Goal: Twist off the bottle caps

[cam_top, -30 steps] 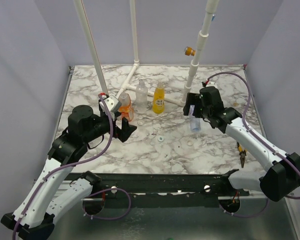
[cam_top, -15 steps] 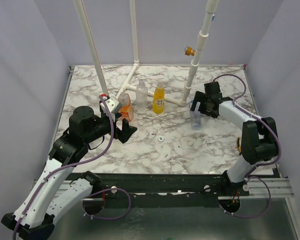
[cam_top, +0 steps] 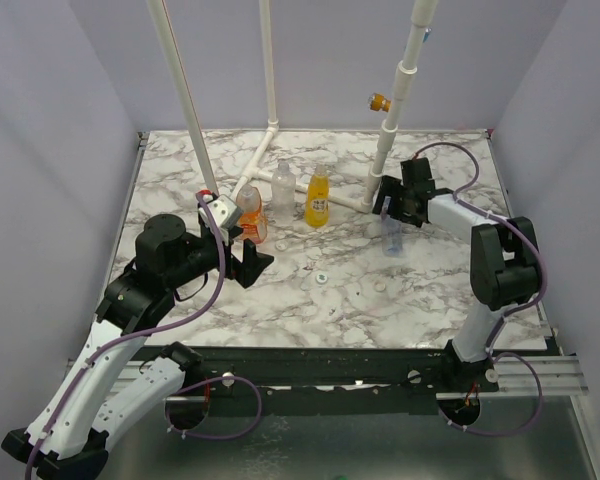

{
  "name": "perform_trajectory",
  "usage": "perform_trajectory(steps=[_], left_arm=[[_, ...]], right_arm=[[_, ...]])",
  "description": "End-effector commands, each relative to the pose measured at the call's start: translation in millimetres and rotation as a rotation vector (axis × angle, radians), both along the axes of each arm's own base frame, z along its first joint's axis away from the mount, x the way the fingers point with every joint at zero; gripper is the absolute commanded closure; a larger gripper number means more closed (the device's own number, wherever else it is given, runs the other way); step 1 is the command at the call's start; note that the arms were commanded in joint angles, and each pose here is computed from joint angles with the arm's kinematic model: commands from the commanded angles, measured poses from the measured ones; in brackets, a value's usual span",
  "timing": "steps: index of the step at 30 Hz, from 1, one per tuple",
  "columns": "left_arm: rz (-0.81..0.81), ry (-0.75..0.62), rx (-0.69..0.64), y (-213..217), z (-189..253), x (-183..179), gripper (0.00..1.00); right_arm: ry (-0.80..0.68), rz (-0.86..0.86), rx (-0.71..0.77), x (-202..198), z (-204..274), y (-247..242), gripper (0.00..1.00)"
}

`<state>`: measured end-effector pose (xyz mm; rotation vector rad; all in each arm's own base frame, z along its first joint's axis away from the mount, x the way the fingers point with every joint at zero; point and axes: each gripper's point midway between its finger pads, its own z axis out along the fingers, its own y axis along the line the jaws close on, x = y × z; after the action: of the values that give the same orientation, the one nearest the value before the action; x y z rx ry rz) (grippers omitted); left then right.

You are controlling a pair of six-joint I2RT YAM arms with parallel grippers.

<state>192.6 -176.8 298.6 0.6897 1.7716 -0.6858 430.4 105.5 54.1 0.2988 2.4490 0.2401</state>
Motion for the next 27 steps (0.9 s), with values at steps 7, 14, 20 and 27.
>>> perform_trajectory(steps=[7,14,20,27], left_arm=[[-0.038,0.002,-0.023,-4.6,1.7,-6.8,0.01],[-0.072,0.025,-0.034,-10.0,-0.1,-10.5,0.01],[-0.089,0.038,-0.04,-13.0,-0.4,-12.2,0.01],[-0.108,0.121,-0.065,-22.6,-9.9,-11.3,0.01]], right_arm=[[0.039,-0.111,-0.031,-15.6,-25.4,-14.3,0.27],[0.071,-0.126,-0.028,-26.0,-37.2,-16.0,0.28],[-0.013,-0.128,0.018,-27.1,-9.3,-12.9,0.49],[-0.278,-0.134,0.172,-45.3,70.5,-5.6,0.59]])
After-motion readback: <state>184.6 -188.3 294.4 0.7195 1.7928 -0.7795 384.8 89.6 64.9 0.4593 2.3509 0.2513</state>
